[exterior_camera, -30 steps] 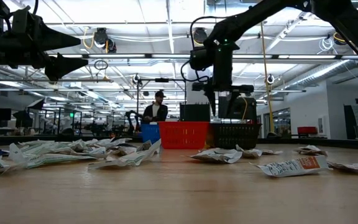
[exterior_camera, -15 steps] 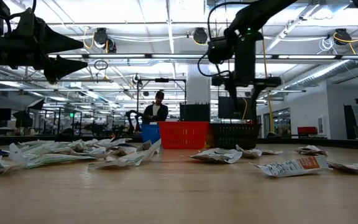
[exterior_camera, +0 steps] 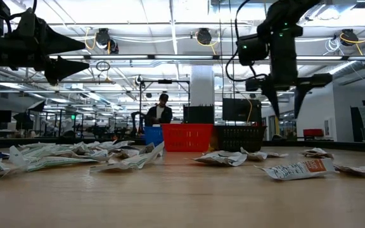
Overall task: Pick & Place First Aid Supplies
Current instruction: Put the ointment pack into the yellow bin
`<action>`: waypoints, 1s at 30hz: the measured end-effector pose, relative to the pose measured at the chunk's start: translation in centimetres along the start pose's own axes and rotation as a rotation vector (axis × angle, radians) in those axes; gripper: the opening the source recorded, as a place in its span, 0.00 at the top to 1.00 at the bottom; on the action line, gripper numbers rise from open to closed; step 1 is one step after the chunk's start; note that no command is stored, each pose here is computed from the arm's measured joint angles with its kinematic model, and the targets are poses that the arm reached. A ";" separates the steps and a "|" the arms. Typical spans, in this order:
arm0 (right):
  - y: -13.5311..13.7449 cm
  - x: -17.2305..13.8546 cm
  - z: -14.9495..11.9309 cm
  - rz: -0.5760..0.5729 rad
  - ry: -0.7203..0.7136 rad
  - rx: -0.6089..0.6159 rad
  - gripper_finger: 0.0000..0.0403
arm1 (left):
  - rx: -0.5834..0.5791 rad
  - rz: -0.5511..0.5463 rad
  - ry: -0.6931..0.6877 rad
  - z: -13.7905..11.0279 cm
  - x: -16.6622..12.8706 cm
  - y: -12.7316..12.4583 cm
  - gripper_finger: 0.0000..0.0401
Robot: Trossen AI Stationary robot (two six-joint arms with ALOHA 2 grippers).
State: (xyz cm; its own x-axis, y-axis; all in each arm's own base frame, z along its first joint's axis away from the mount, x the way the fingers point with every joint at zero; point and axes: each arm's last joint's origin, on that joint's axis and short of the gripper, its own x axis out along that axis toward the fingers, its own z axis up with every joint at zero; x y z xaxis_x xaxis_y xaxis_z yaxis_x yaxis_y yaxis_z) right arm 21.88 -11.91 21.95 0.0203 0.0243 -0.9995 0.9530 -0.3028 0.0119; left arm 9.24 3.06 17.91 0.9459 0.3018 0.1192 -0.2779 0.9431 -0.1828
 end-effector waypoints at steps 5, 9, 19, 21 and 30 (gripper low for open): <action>-1.2 0.1 -0.3 0.004 0.025 0.007 0.58 | 0.000 0.000 0.000 0.0 0.0 0.0 0.03; -2.0 0.0 -0.5 0.011 0.024 0.005 0.58 | 0.000 0.000 0.000 0.0 0.0 0.0 0.03; -2.8 0.7 -0.6 0.000 0.024 -0.001 0.58 | 0.000 0.000 0.000 0.0 0.0 0.0 0.03; -3.1 1.4 -0.6 -0.010 0.024 -0.002 0.58 | 0.000 0.000 0.000 0.0 0.0 0.0 0.03; -4.2 4.9 -0.9 -0.011 -0.007 0.039 0.58 | 0.000 0.000 0.000 0.0 0.0 0.0 0.03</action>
State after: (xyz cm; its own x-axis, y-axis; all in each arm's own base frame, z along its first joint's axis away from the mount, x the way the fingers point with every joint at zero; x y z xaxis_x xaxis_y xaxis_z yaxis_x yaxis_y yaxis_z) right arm 18.27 -9.72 17.01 0.0079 0.0216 -0.9997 0.9405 -0.3397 0.0001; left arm 9.23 3.06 17.92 0.9458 0.3021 0.1195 -0.2780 0.9430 -0.1830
